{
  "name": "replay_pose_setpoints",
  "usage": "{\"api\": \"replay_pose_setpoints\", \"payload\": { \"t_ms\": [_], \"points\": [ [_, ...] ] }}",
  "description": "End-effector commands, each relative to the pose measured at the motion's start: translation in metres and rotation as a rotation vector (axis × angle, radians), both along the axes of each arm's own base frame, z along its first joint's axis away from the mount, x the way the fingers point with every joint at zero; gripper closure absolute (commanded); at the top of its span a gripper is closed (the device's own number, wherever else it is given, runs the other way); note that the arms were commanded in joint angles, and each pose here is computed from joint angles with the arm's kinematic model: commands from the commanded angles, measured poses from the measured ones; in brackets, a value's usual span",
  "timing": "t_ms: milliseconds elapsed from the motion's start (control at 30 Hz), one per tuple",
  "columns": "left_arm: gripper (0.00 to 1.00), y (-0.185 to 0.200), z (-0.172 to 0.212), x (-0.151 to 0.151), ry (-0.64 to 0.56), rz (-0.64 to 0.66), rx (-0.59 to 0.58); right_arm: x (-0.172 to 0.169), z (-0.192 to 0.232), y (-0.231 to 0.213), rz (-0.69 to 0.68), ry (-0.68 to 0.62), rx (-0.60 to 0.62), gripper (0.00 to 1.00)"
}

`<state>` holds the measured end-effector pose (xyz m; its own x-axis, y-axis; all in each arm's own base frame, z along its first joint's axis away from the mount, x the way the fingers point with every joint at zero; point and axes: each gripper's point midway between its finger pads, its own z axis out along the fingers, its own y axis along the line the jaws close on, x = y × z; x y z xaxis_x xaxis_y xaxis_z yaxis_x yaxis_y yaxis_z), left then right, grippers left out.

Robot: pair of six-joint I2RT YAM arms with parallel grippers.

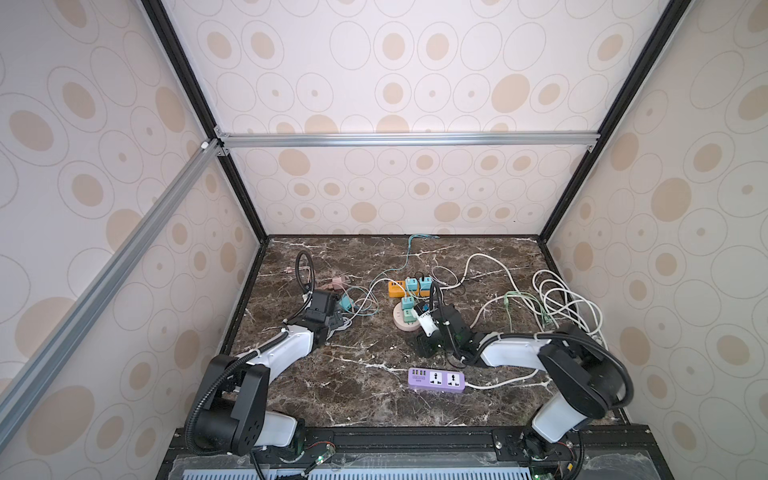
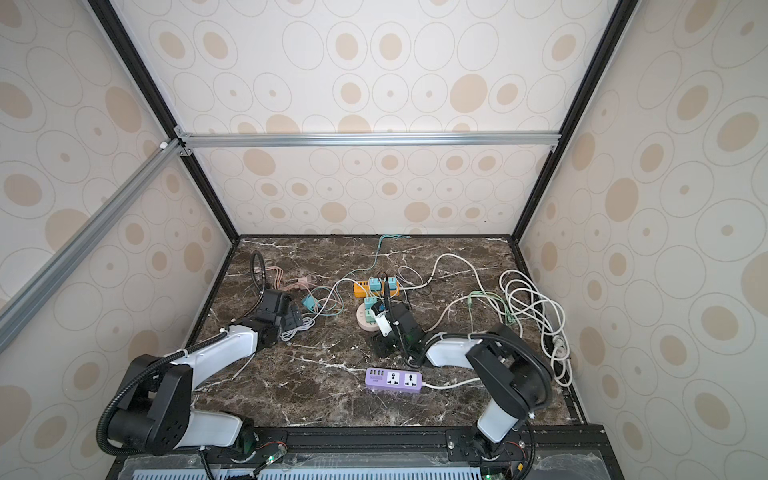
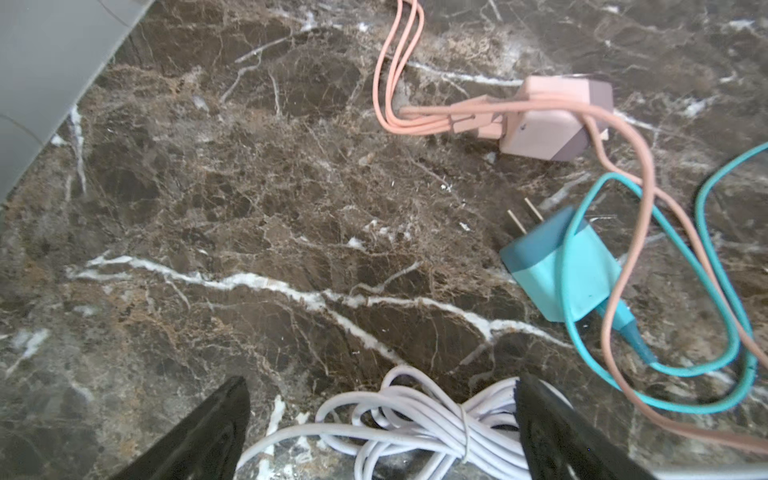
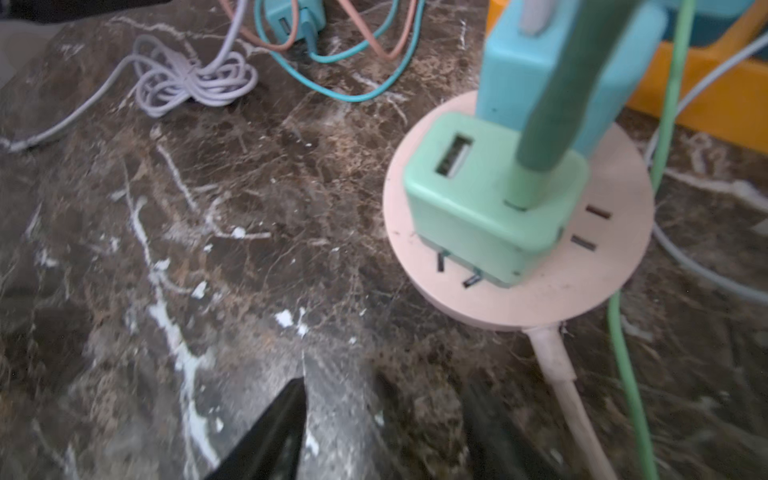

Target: Insert the plug

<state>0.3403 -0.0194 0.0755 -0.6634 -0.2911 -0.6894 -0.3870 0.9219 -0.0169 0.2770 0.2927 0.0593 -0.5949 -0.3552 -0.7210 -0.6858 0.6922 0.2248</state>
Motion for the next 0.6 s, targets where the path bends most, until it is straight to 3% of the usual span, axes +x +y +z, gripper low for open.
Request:
{"api": "replay_pose_setpoints", "payload": {
  "t_ms": [0, 133, 333, 467, 567],
  "points": [
    [0.02, 0.014, 0.026, -0.001, -0.062, 0.032, 0.056, -0.044, 0.003, -0.009, 0.194, 0.042, -0.057, 0.00],
    [0.02, 0.024, 0.048, -0.008, -0.146, 0.063, 0.082, -0.067, 0.015, -0.023, 0.301, -0.001, -0.124, 0.01],
    [0.02, 0.024, 0.071, -0.011, -0.252, 0.051, 0.054, -0.068, 0.026, -0.048, 0.363, -0.048, -0.352, 0.01],
    [0.02, 0.025, 0.077, -0.013, -0.295, 0.055, 0.043, -0.094, 0.008, -0.075, 0.519, 0.013, -0.540, 0.01],
    [0.02, 0.028, 0.078, -0.015, -0.310, 0.078, 0.045, -0.111, -0.001, -0.084, 0.593, 0.039, -0.586, 0.01]
  ]
}}
